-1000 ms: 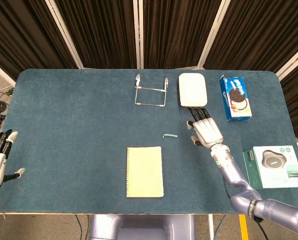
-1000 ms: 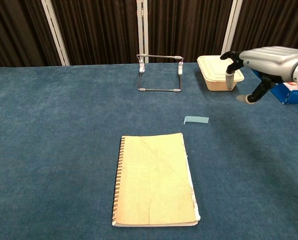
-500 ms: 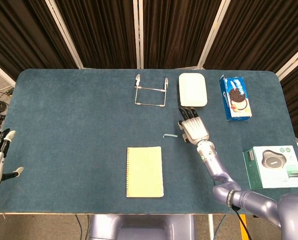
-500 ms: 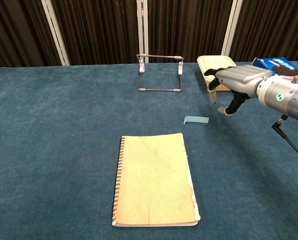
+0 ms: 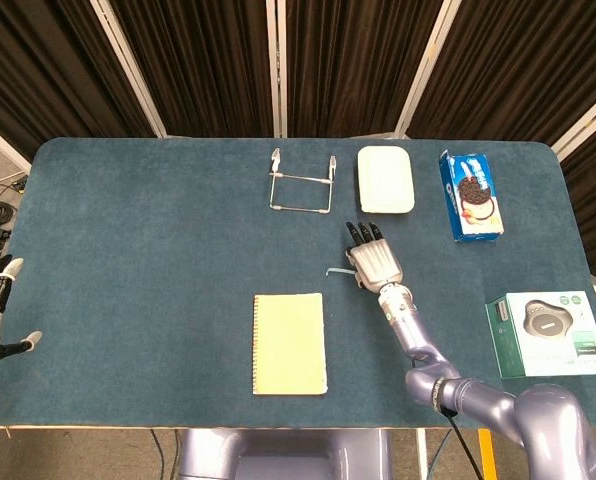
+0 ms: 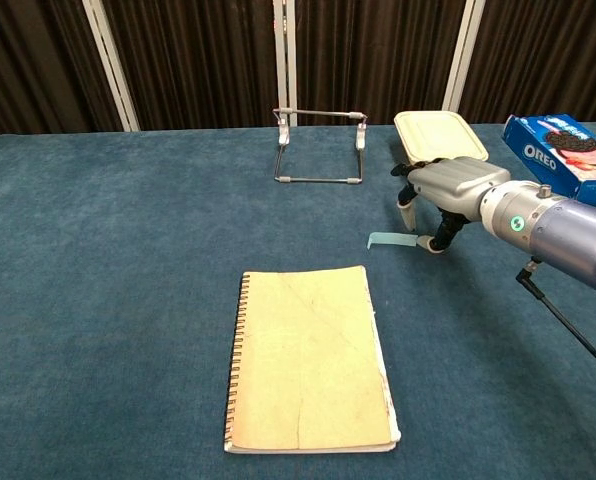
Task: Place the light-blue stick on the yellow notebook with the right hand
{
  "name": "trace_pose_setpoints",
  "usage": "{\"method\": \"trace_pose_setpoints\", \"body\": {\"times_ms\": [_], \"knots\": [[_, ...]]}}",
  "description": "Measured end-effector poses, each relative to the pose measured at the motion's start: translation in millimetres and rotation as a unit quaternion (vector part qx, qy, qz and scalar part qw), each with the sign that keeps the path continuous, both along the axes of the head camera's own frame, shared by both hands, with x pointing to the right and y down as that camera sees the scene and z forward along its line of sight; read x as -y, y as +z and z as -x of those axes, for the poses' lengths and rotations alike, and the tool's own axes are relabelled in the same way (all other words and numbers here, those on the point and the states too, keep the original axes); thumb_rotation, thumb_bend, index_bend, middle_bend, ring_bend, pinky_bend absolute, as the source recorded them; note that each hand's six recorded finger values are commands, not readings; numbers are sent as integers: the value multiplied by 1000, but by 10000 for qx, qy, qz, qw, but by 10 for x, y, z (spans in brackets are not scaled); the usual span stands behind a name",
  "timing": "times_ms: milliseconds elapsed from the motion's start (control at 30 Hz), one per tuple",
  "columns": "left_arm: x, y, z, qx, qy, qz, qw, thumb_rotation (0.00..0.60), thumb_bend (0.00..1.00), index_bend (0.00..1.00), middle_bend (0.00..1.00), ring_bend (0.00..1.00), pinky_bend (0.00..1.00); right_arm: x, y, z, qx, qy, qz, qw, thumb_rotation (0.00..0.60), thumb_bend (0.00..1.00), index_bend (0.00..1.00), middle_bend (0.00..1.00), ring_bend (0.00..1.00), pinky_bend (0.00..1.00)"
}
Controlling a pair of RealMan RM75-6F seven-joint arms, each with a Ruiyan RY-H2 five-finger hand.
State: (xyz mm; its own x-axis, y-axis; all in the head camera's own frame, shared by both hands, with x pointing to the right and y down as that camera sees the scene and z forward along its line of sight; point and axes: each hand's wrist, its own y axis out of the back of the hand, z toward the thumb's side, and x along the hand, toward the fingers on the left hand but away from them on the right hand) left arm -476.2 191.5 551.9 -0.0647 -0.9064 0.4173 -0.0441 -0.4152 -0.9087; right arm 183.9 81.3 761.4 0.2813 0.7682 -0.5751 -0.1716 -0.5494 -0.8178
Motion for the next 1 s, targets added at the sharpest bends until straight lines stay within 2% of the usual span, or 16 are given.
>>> {"method": "trace_pose_setpoints", "body": {"times_ms": [167,333,567,833,1000], "knots": [[3,3,10,-2,-13,7,10000,600,0,0,0,0,0,-18,44,42,19,-14,10,10000,600,310,541,0,0,0],[6,5,16,-3,-21,13,10000,600,0,0,0,0,0,-21,77,41,-13,-32,-3,10000,600,369,614,0,0,0],[4,0,13,-30,-21,14,10000,600,0,0,0,0,0,-30,19,75,81,-142,-67,9998,600,404,660,0,0,0],[-5,-14,-5,-112,1,27,9999,600,0,0,0,0,0,-86,-302,244,449,-494,-229,9975,600,406,661,0,0,0],[-14,-28,-22,-178,26,35,9998,600,0,0,0,0,0,-239,-601,471,704,-827,-168,9939,600,414,659,0,0,0]]}}
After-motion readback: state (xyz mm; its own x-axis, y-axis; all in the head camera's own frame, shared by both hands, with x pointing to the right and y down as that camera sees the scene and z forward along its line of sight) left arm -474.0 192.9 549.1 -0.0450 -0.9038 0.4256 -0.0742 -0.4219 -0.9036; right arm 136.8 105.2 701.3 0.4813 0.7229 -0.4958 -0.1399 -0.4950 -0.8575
